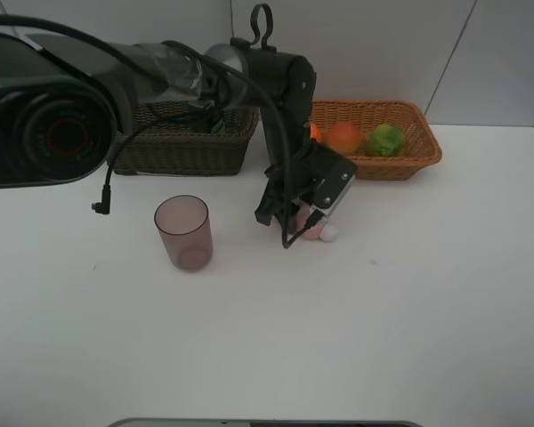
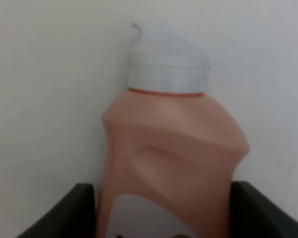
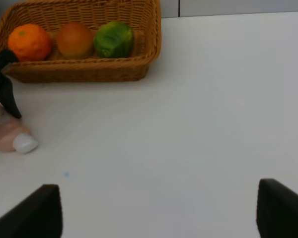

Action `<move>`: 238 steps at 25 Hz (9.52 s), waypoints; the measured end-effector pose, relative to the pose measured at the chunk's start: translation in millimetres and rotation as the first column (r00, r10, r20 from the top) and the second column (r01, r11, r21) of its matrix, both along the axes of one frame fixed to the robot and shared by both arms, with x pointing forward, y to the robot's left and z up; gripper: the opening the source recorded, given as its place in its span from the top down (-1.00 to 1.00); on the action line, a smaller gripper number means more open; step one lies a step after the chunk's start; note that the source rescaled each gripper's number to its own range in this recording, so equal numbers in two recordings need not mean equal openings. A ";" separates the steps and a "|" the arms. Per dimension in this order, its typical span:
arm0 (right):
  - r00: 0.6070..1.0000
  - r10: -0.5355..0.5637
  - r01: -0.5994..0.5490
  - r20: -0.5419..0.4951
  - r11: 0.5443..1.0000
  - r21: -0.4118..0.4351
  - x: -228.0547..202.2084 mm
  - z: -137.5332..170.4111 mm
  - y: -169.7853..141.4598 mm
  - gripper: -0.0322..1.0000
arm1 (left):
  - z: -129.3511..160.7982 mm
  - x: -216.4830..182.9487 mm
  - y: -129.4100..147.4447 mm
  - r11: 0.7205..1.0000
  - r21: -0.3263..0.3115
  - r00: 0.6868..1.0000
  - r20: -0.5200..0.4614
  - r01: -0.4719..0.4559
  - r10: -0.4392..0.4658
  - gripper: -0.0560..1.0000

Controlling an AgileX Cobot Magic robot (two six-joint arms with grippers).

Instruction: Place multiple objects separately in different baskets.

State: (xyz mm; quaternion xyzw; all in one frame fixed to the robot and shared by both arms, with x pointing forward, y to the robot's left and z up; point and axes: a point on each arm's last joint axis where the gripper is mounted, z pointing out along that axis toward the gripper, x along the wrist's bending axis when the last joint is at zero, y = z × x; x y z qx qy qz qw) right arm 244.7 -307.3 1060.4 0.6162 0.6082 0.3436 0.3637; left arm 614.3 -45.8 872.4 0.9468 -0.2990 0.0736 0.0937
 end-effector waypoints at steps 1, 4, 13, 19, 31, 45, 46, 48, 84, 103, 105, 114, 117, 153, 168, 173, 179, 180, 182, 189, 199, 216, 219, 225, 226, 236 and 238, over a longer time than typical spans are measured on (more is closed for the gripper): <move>1.000 0.000 0.000 0.000 1.000 0.000 0.0 0.0 0.0 -0.25 | 0.0 0.1 0.0 1.000 0.000 1.000 0.002 0.001 -0.001 -0.26; 1.000 0.000 0.000 0.000 1.000 0.000 0.0 0.0 0.0 -0.25 | 0.0 0.3 0.2 1.000 0.003 1.000 0.004 0.004 -0.004 -0.26; 1.000 0.000 0.000 0.000 1.000 0.000 0.0 0.0 0.0 -0.25 | 0.0 0.3 0.2 1.000 0.003 1.000 0.004 0.004 -0.004 -0.26; 1.000 0.000 0.000 0.000 1.000 0.000 0.0 0.0 0.0 -0.25 | 0.0 0.2 0.2 1.000 0.003 1.000 0.003 0.004 -0.004 -0.26; 1.000 0.000 0.000 0.000 1.000 0.000 0.0 0.0 0.0 -0.25 | 44.6 -2.4 3.1 0.997 -0.031 0.997 0.018 -0.076 0.077 -0.26; 1.000 0.000 0.000 0.000 1.000 0.000 0.0 0.0 0.0 -0.25 | 154.4 18.2 65.1 0.268 -0.131 0.295 -0.294 -0.955 0.909 -0.26; 1.000 0.000 0.000 0.000 1.000 0.000 0.0 0.0 0.0 -0.25 | 159.6 20.8 73.1 0.204 -0.123 0.232 -0.302 -0.971 0.924 -0.26; 1.000 0.000 0.000 0.000 1.000 0.001 0.0 0.0 0.1 -0.25 | 171.6 25.9 92.1 0.075 -0.110 0.106 -0.315 -0.991 0.943 -0.26; 1.000 0.000 0.000 0.000 1.000 0.000 0.0 0.0 0.0 -0.25 | 94.6 124.0 241.0 -0.472 -0.180 -0.410 -0.297 -0.863 0.863 -0.26; 1.000 0.000 0.000 0.000 1.000 0.000 0.0 0.0 0.0 -0.25 | 71.5 131.1 237.0 -0.477 -0.171 -0.408 -0.325 -0.862 0.853 -0.77; 1.000 0.000 0.000 0.000 1.000 0.000 0.0 0.0 0.0 -0.25 | 77.7 130.2 236.1 -0.477 -0.177 -0.404 -0.333 -0.861 0.852 -0.93; 1.000 0.000 0.000 0.000 1.000 0.000 0.0 0.0 0.0 -0.25 | 124.7 109.5 230.1 -0.468 -0.154 -0.406 -0.315 -0.870 0.858 -1.00; 1.000 0.000 0.000 0.000 1.000 0.000 0.0 0.0 0.0 -0.25 | 137.5 95.1 219.1 -0.446 -0.116 -0.402 -0.281 -0.887 0.872 -1.00; 1.000 0.000 0.000 0.000 1.000 0.000 0.0 0.0 0.0 -0.25 | 95.0 -75.1 179.6 -0.141 -0.016 -0.132 -0.258 -0.990 0.957 -1.00; 1.000 0.000 0.000 0.000 1.000 0.000 0.0 0.0 0.0 -0.25 | 70.6 -80.2 182.4 -0.146 -0.119 -0.098 -0.336 -0.982 0.937 -1.00; 1.000 0.000 0.000 0.000 1.000 0.000 0.0 0.0 0.0 -0.25 | 59.9 -76.8 182.7 -0.152 -0.107 -0.109 -0.329 -0.983 0.938 -1.00; 1.000 0.000 0.000 0.000 1.000 0.000 0.0 0.0 0.0 -0.25 | 40.9 -73.4 182.1 -0.156 -0.080 -0.124 -0.312 -0.985 0.942 -1.00; 1.000 0.000 0.000 0.000 1.000 0.000 0.0 0.0 0.0 -0.25 | 38.5 -73.2 181.9 -0.155 -0.076 -0.125 -0.309 -0.985 0.943 -1.00; 1.000 0.000 0.000 0.000 1.000 0.000 0.0 0.0 0.0 -0.25 | 34.6 -72.8 181.7 -0.155 -0.069 -0.127 -0.304 -0.985 0.944 -1.00; 1.000 0.000 0.000 0.000 1.000 0.000 0.0 0.0 0.0 -0.25 | 25.2 -72.9 181.8 -0.154 -0.050 -0.133 -0.291 -0.987 0.947 -0.62; 1.000 0.000 0.000 0.000 1.000 0.000 0.0 0.0 0.0 -0.25 | 25.6 -71.3 180.8 -0.157 -0.066 -0.130 -0.305 -0.985 0.944 0.89; 1.000 0.000 0.000 0.000 1.000 0.000 0.0 0.0 0.0 -0.25 | 25.5 -71.6 180.9 -0.160 -0.062 -0.134 -0.303 -0.985 0.943 0.89; 1.000 0.000 0.000 0.000 1.000 0.000 0.0 0.0 0.0 -0.25 | 25.4 -71.7 181.0 -0.160 -0.062 -0.134 -0.303 -0.985 0.944 0.89; 1.000 0.000 0.000 0.000 1.000 0.000 0.0 0.0 0.0 -0.25 | 30.8 -73.4 181.9 -0.159 -0.059 -0.135 -0.299 -0.986 0.945 0.89; 1.000 0.000 0.000 0.000 1.000 0.000 0.0 0.0 0.0 -0.25 | 34.3 -73.5 182.0 -0.160 -0.065 -0.133 -0.305 -0.985 0.943 0.89; 1.000 0.000 0.000 0.000 1.000 0.000 0.0 0.0 0.0 -0.25 | 93.9 -86.9 191.4 -0.246 -0.109 -0.188 -0.378 -0.963 0.906 0.89; 1.000 0.000 0.000 0.000 1.000 0.000 0.0 0.0 0.0 -0.25 | 103.8 -88.2 196.7 -0.276 -0.115 -0.211 -0.394 -0.954 0.895 0.89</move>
